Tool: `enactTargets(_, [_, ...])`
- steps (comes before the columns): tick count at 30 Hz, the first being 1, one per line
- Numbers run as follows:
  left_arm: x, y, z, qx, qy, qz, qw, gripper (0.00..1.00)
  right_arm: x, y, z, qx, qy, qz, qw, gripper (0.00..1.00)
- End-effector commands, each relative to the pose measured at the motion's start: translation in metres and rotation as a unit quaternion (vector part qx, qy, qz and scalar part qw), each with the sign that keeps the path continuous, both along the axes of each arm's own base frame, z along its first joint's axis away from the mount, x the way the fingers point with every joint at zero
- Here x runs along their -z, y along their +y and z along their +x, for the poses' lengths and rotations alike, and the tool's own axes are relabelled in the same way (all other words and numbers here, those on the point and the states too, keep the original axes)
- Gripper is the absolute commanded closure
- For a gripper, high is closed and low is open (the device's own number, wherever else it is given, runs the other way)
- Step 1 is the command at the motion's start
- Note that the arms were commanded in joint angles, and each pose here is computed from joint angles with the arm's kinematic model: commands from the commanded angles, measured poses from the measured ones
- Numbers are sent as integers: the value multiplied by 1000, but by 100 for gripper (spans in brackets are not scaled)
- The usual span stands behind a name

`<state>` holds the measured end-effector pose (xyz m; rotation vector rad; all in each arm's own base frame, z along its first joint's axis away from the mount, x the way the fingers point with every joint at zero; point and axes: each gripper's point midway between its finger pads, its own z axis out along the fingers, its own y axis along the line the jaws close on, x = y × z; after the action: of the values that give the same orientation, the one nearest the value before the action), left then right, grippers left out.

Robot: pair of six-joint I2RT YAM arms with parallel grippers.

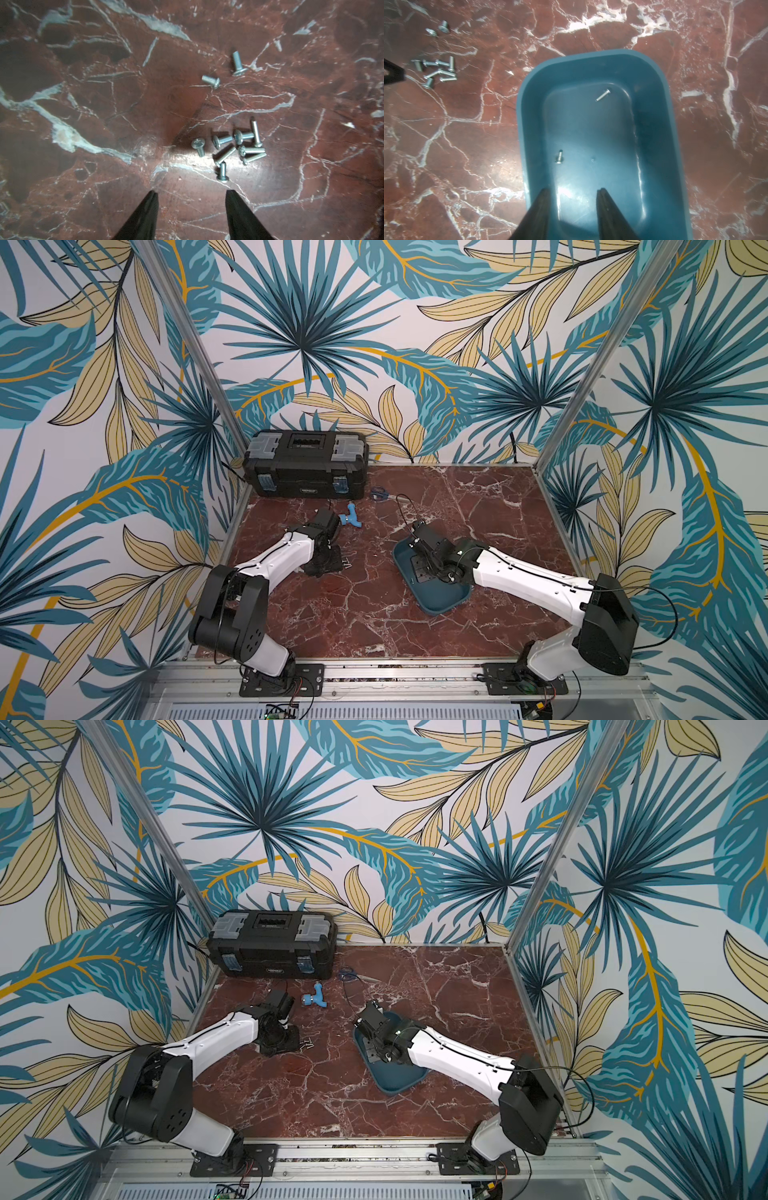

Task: Put the screws on the desktop into the storage box
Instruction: Place the screw in the storage box, then pick up the screw from the center of the board.

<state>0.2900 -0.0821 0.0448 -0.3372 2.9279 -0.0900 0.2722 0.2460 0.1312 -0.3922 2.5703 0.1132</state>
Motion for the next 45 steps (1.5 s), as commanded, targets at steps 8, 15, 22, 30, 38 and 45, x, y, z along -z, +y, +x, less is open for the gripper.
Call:
enactTargets(8, [5,-2,30,-5,-14,4,1000,55,0,6,0,4,6,20,1000,59])
enactTargets(15, [10,-2,34,-7,-17,7,1000,59,7,10,-2,0,17,23,1000,61])
enactTargets(22, [18,4,31,-10,-7,25,1000,72,10,12,-2,-1,24,25,999,62])
enactTargets(30, [23,7,34,-8,-9,33,999,89,11,11,-3,-1,24,25,999,63])
enactTargets(38, [-4,7,35,-8,-44,24,999,100,7,11,-4,-2,21,30,999,67])
enactTargets(45, [-95,-42,29,33,-143,-78,986,100,-6,0,6,16,0,41,999,71])
